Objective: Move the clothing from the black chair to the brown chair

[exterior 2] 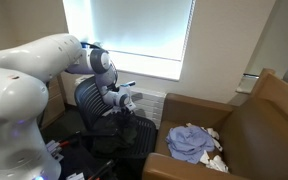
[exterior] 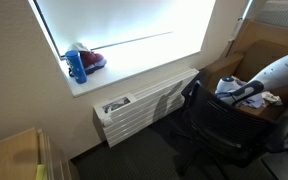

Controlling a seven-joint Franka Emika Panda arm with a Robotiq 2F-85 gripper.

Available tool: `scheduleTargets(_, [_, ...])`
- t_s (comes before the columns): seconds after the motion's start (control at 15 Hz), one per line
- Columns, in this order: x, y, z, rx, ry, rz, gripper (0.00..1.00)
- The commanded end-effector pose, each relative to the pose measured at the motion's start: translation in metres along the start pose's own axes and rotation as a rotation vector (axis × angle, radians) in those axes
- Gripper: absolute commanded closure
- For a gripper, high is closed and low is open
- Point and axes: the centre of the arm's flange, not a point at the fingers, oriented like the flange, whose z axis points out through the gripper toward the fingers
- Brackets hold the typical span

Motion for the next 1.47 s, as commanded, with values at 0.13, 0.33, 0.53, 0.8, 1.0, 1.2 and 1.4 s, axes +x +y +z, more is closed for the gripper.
scheduleTargets(0.13, [0.045,-0.013,0.066,-0.008,-0.031,0.116,0.25])
scheduleTargets(0.33, [0.053,-0.013,0.063,-0.018,-0.107,0.164,0.41])
scheduleTargets(0.53, [0.065,-0.014,0.056,-0.02,-0.159,0.215,0.63])
scheduleTargets(0.8, [0.088,-0.008,0.043,-0.024,-0.242,0.283,0.89])
scheduleTargets(1.0, [0.117,0.006,0.008,0.018,-0.273,0.357,1.0])
scheduleTargets(1.2, [0.157,0.031,-0.043,0.107,-0.237,0.439,0.99])
scheduleTargets(1.4, [0.187,0.059,-0.099,0.222,-0.148,0.514,0.99])
